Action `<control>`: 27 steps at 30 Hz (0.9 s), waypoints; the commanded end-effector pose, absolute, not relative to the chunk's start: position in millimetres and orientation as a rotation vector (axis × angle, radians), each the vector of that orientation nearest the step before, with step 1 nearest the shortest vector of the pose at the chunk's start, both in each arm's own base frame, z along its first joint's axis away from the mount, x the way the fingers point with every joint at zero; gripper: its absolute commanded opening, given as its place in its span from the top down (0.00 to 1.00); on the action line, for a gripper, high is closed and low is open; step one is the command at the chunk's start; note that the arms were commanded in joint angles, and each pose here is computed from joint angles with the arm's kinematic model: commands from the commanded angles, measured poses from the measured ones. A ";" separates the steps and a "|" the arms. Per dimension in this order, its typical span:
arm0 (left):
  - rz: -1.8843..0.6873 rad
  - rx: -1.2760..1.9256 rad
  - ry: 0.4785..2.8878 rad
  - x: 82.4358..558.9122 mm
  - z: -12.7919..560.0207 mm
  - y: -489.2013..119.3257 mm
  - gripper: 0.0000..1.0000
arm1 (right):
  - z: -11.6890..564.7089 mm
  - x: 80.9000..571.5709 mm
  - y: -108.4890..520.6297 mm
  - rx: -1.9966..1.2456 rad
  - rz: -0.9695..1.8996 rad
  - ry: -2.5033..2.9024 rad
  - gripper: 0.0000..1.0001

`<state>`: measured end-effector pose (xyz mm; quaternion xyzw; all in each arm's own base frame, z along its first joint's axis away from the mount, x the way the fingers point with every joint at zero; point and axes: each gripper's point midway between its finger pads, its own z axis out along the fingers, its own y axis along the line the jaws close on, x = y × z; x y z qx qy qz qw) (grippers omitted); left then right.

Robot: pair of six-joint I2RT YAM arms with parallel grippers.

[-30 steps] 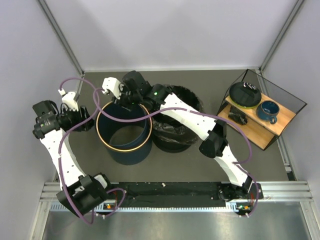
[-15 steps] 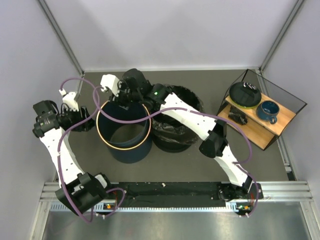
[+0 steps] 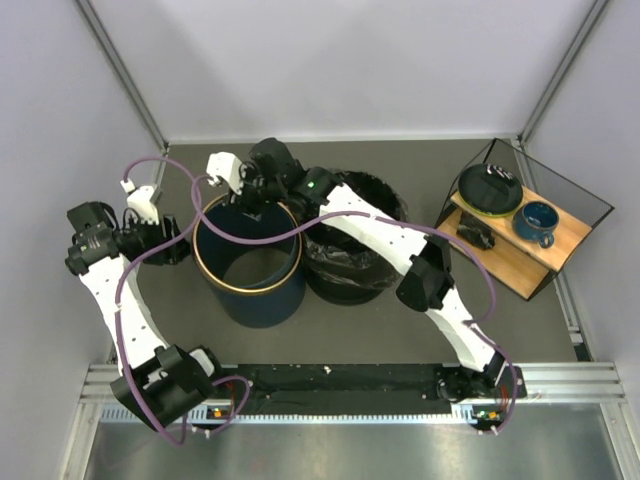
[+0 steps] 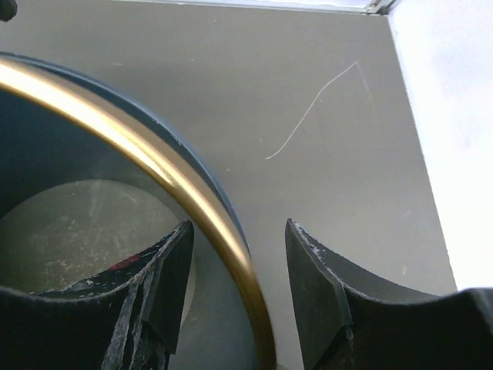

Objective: Put the trash bags into the trash bin

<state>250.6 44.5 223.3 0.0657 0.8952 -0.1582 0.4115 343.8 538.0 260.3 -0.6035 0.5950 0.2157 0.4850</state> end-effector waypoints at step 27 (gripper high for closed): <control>-0.385 -0.028 2.147 275.8 253.0 72.8 0.40 | 359.0 309.7 536.9 -1.269 0.832 1.399 1.00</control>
